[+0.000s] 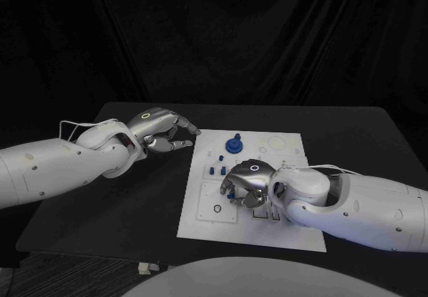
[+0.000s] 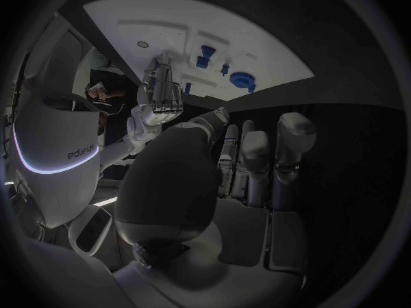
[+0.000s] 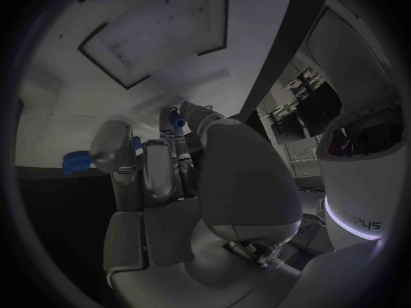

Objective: Assemble the parts on the task board

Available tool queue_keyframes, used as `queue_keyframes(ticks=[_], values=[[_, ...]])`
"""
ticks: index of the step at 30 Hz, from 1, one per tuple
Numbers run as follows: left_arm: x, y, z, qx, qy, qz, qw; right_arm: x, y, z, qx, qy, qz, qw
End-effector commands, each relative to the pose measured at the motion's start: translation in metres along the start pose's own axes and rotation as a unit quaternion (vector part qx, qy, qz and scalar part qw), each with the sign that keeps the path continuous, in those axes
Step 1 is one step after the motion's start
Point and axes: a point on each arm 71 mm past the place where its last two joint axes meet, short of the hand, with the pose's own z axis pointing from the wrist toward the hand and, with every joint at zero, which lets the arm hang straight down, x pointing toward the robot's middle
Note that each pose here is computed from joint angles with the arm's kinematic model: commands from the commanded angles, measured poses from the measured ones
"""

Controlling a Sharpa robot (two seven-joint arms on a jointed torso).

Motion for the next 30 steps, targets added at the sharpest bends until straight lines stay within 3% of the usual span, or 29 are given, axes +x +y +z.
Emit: queue_keyframes(ticks=[1, 30], values=[[0.0009, -0.0015, 0.0006, 0.006, 0.001, -0.005, 1.000, 0.0028, -0.0017, -0.0003, 0.011, 0.002, -0.002, 1.000], [0.0030, -0.0019, 0.0011, 0.006, 0.005, -0.007, 1.000, 0.0031, -0.0011, 0.0000, 0.005, 0.004, -0.002, 1.000]])
